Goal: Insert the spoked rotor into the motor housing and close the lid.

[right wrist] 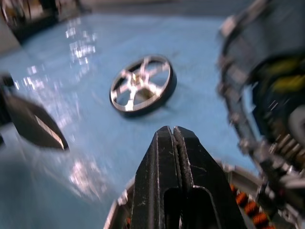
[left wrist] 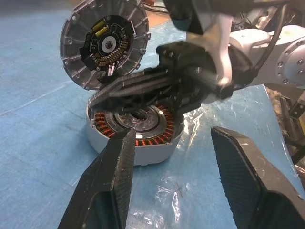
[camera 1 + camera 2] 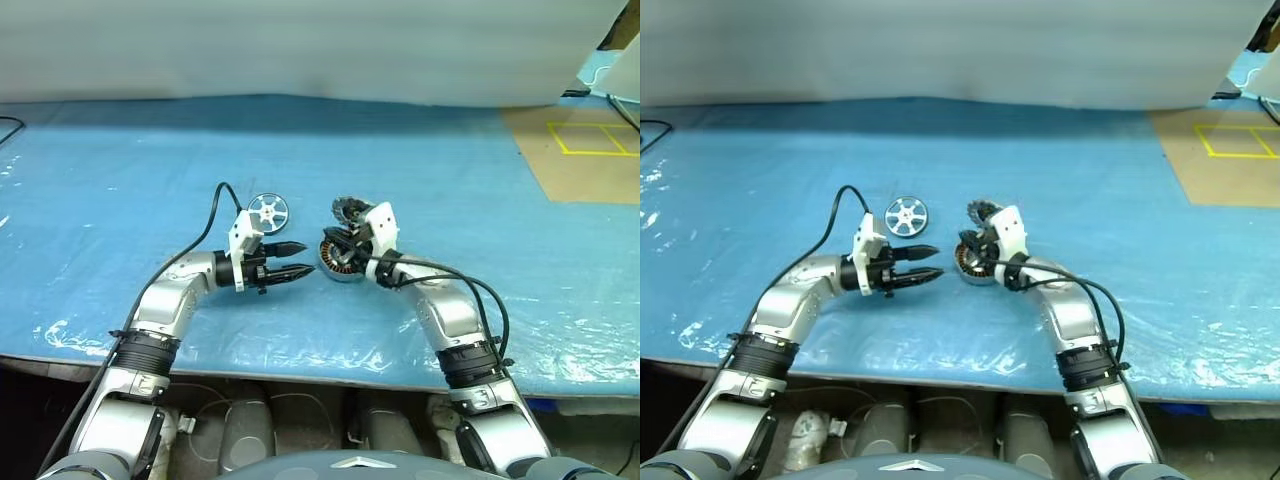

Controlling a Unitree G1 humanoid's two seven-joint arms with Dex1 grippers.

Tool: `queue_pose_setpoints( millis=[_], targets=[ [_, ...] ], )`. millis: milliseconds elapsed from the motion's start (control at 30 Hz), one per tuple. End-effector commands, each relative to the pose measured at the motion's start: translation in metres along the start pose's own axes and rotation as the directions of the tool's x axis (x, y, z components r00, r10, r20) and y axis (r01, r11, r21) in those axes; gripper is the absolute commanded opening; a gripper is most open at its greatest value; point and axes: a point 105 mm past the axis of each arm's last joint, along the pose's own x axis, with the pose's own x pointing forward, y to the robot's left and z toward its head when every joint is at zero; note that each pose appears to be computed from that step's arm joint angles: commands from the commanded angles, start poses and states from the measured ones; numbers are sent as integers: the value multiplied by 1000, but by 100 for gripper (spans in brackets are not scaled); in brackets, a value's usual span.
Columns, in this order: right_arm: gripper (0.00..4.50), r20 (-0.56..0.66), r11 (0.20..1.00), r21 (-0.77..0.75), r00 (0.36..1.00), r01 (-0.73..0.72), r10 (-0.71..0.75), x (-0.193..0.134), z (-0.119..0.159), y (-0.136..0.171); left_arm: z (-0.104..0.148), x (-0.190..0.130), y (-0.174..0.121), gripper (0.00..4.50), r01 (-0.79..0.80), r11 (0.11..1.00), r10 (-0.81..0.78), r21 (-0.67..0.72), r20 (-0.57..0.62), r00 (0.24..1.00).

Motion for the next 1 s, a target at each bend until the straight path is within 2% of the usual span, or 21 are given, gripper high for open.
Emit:
queue_pose_setpoints(
  millis=[33, 200, 333, 467, 633, 733, 1000],
  targets=[
    [1, 49, 1000, 3, 998, 26, -26, -1, 19, -8, 8, 1, 1, 263, 8, 999, -9, 34, 16, 1000],
    [1, -168, 989, -148, 986, -10, -15, -6, -25, -8, 7, 0, 1, 263, 4, 999, -4, 34, 14, 1000],
    [1, -226, 983, -179, 974, -44, 3, -9, -40, -3, 6, -1, 1, 263, 1, 1000, -1, 31, 13, 1000],
    [1, -204, 983, -179, 979, -33, -5, -5, -36, -3, 6, 0, 2, 263, -5, 999, 5, 31, 13, 1000],
    [1, -62, 997, -78, 998, 15, -20, 1, -5, -7, 8, 0, 4, 263, -7, 999, 6, 37, 17, 1000],
    [1, -50, 999, -30, 998, 36, -38, 1, -1, -13, 8, 0, 4, 263, -8, 999, 7, 39, 18, 1000],
    [1, -73, 996, 50, 994, -80, 84, -20, -5, 1, 11, -3, 1, 263, 7, 1000, -8, 28, 23, 1000]
  ],
)
